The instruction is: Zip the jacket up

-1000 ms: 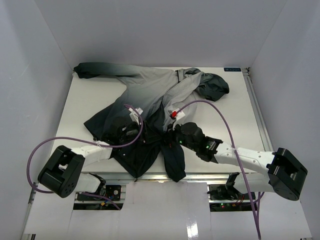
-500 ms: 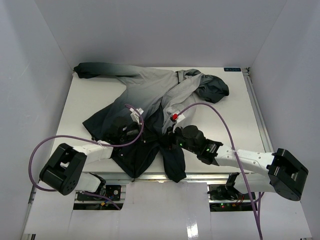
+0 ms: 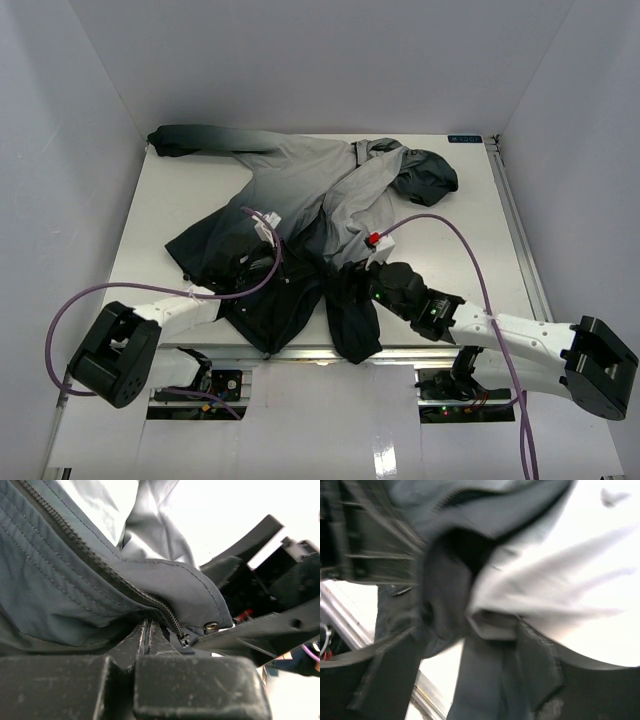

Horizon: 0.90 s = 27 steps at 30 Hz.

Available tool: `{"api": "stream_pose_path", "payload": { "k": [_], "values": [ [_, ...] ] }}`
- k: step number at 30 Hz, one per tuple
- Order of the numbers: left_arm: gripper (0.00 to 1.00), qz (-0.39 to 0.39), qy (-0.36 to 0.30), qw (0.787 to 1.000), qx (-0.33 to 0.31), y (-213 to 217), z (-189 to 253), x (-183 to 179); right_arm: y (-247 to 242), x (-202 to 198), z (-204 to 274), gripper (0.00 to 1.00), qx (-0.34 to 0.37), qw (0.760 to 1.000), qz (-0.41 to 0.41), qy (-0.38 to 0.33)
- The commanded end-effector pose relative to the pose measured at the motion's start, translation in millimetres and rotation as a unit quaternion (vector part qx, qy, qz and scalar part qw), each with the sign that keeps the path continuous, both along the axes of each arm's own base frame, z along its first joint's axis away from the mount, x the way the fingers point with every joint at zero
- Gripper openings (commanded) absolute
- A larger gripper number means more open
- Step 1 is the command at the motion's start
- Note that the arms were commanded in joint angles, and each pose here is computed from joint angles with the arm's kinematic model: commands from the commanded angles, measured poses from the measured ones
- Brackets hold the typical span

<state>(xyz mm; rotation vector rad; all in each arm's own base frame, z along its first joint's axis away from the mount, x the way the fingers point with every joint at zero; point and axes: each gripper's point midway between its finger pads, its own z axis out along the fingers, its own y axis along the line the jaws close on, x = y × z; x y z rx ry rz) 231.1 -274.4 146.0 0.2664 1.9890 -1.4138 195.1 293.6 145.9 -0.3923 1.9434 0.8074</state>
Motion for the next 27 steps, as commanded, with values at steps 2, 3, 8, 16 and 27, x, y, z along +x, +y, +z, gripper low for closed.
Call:
{"api": "stream_pose_path", "payload": {
  "k": [2,3,8,16,27],
  "values": [
    [0.0,0.073,-0.028,0.997,0.018,16.1,13.7,14.0,-40.4,-1.1,-34.9,0.86,-0.028,0.996,-0.081,0.037],
    [0.0,0.085,-0.029,0.996,0.021,18.8,14.9,16.8,-43.9,-3.5,-42.5,0.87,-0.032,0.995,-0.084,0.044],
    [0.0,0.13,-0.021,0.991,0.037,30.3,11.8,25.0,-41.3,-13.9,-65.3,0.89,-0.045,0.995,-0.068,0.058],
    [0.0,0.143,-0.039,0.989,0.031,36.4,18.8,23.1,-64.2,13.2,-97.6,0.24,-0.119,0.978,-0.161,0.06],
    [0.0,0.075,-0.058,0.995,-0.007,20.4,29.5,6.6,-245.7,114.1,-30.5,0.08,-0.126,0.879,-0.459,0.026]
  ]
}}
